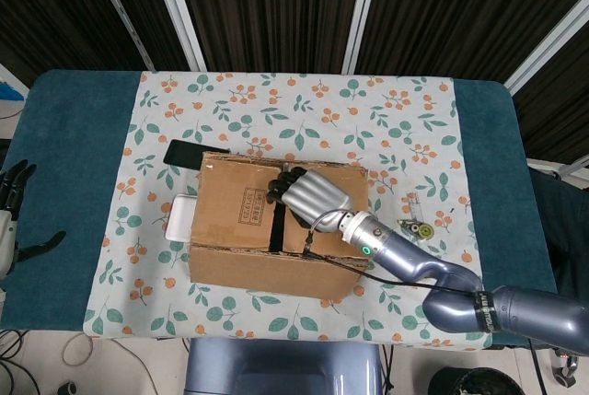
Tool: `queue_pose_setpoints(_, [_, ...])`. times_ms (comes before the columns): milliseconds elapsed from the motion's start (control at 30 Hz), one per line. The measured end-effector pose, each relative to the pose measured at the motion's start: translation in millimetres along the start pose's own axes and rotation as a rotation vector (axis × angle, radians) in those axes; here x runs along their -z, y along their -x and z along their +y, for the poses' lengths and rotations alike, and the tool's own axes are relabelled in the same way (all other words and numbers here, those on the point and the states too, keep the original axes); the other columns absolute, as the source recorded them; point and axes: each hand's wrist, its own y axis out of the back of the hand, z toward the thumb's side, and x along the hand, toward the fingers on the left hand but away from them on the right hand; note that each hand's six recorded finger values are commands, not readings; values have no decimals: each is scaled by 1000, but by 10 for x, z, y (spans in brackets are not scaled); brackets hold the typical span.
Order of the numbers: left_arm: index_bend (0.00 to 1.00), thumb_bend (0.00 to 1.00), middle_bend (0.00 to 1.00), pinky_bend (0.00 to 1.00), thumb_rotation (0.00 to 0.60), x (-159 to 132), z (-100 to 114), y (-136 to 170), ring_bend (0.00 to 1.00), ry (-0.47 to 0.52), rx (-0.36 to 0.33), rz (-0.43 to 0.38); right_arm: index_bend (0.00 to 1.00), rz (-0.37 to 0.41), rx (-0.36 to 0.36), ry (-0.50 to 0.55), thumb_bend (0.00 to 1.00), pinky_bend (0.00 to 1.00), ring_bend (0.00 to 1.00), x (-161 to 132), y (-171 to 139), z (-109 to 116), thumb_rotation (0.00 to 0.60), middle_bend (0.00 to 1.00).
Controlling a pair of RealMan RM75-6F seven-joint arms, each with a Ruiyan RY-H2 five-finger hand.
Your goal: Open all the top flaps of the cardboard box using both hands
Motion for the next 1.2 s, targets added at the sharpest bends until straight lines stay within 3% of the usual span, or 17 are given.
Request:
queue_pose_setpoints(367, [46, 70, 37, 182, 600, 22, -24, -7, 39, 26, 15, 12, 429, 44, -62, -62, 1000, 250, 210, -150, 122, -247, 600, 331])
queue_pose_setpoints(900, [46, 71, 36, 182, 600, 11, -35, -3, 22, 47, 25, 15, 563, 87, -76, -201, 1000, 249, 233, -172, 194, -301, 600, 435])
queue_pose_setpoints(1200, [46, 70, 36, 182, 600, -23, -23, 5, 22, 59, 29, 7, 613, 78, -71, -274, 1000, 249, 236, -63, 111, -269, 600, 443])
